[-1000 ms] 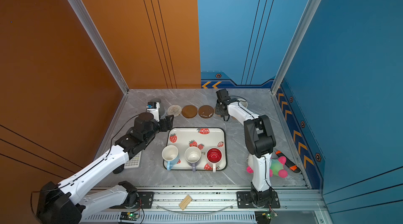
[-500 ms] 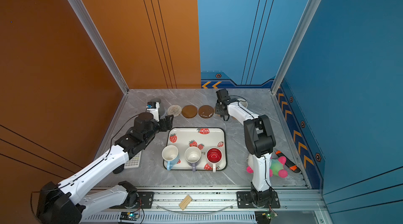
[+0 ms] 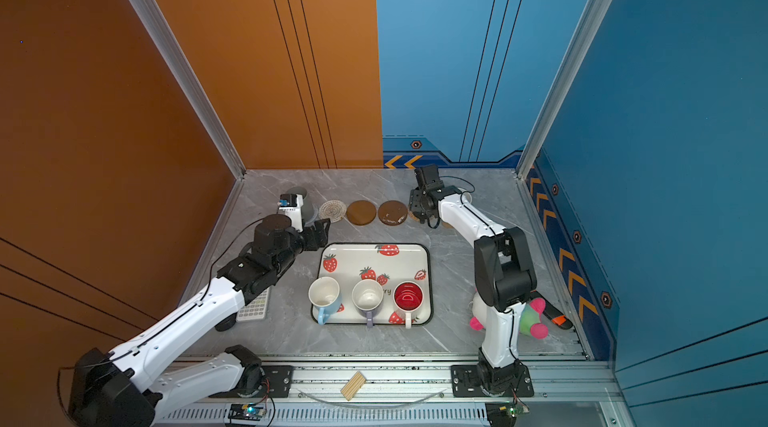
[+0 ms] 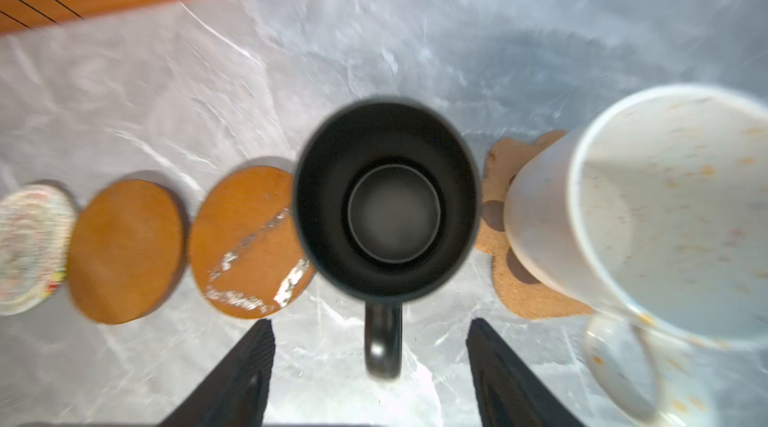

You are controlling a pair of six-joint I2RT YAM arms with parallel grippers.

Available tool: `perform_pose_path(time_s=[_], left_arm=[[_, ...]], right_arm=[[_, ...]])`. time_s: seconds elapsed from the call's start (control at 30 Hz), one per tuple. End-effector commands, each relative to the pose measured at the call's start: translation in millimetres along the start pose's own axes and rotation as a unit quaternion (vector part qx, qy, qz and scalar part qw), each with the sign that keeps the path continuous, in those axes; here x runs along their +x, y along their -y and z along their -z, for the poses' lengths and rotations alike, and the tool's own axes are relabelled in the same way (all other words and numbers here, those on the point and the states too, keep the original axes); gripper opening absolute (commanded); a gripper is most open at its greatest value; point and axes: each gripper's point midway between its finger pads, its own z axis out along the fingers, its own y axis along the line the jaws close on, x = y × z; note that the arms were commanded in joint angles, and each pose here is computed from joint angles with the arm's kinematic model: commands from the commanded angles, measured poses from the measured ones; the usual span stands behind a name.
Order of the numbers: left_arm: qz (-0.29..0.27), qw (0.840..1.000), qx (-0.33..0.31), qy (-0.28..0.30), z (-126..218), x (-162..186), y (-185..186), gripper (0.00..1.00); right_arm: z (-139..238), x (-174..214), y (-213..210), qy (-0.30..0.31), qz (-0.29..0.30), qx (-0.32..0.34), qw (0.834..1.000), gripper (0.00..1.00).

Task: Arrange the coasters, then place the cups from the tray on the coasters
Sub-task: 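Open and raise the right gripper while the left moves toward the coasters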

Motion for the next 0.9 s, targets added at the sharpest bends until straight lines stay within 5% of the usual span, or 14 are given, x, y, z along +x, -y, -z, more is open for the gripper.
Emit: perform_pose_path(time_s=[0.0,0.17,0.5,0.87], left_arm=[[0.014,1.000,0.013,0.013,9.9,-12.5,3.3,0.81],[0.021,0.999,0.024,0.022,22.1,-23.0,8.4,0.81],[0.050,0.998,0.025,-0.012,41.8,-35.6,16.6,0.81],[-0.041,0.991,0.033,-0.121,42.5,-33.1,52.0,0.79]], right_arm=[[43.6,-21.3,-4.9,0.048,-0.006,-0.002,0.999,0.74],[89.3,-15.8,-24.5,0.086,0.002,-0.024,0.996,0.75],[133.2,40.1,-93.0,0.148,-0.069,-0.175,0.971,0.76],[163.3,69.0,-113.3,0.153,-0.027,-0.202,0.967,0.77]])
